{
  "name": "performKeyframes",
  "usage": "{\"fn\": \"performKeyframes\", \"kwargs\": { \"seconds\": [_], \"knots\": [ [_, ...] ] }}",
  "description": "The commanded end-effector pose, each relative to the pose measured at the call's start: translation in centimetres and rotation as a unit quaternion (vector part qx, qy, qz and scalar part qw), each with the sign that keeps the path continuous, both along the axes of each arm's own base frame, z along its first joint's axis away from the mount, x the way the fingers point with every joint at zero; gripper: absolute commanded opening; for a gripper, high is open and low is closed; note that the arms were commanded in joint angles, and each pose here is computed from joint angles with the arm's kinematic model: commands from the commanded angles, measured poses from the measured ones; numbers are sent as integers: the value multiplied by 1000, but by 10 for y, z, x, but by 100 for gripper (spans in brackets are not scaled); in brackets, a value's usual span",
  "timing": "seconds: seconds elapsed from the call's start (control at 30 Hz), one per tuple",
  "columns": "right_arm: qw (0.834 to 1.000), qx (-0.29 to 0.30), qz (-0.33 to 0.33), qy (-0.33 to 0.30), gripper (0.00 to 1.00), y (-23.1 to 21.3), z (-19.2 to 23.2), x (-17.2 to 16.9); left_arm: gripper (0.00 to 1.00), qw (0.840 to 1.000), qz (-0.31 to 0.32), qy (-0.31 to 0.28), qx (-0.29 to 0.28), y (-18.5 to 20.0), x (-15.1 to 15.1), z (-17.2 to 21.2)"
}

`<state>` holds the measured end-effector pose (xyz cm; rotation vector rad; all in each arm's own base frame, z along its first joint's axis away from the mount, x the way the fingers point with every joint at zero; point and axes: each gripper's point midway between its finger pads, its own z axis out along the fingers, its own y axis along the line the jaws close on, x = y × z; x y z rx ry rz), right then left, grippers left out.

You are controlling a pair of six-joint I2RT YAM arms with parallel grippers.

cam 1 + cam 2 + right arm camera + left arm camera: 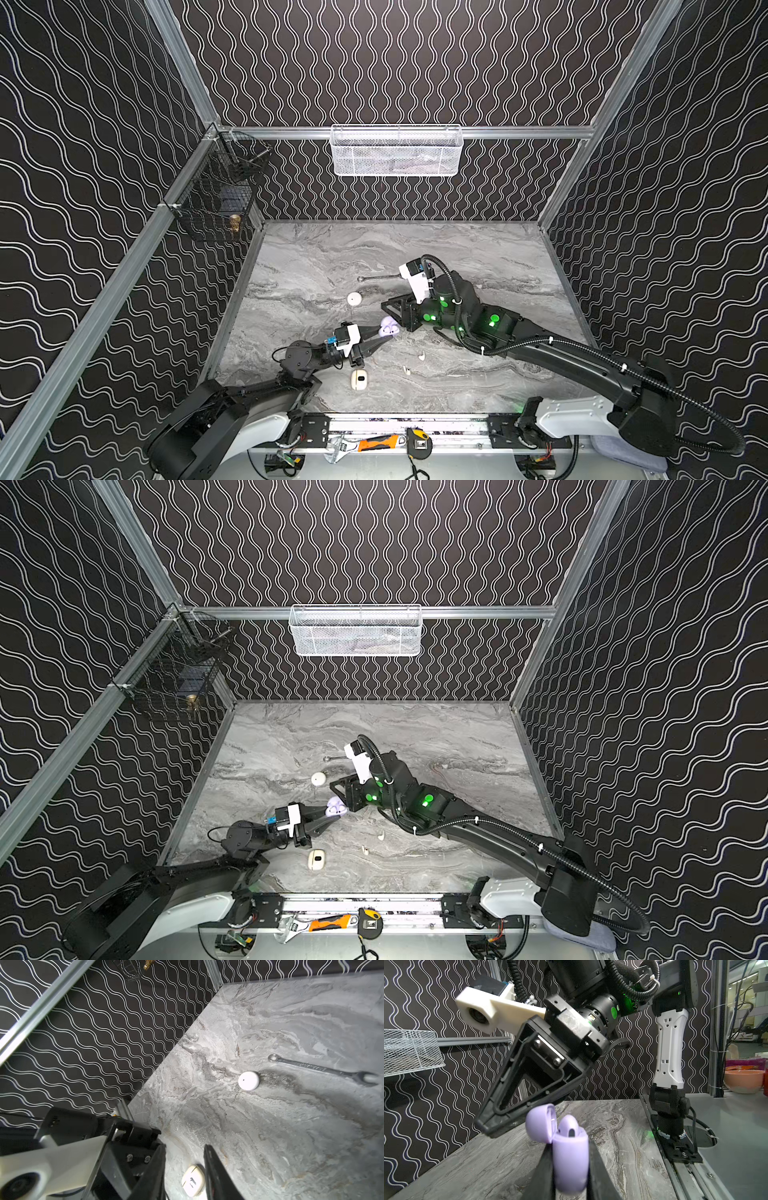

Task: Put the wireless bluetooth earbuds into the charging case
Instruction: 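Push the case lid shut with the right gripper while the left holds the case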

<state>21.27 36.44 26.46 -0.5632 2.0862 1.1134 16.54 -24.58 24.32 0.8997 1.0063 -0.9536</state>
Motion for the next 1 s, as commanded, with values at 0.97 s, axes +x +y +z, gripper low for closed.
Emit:
{"fn": "performKeyframes", "kwargs": {
  "seconds": [0.97],
  "knots": [
    [976,198,-34,78,50,-6,144,-59,0,810,428,401,-18,108,114,-76]
  ]
}}
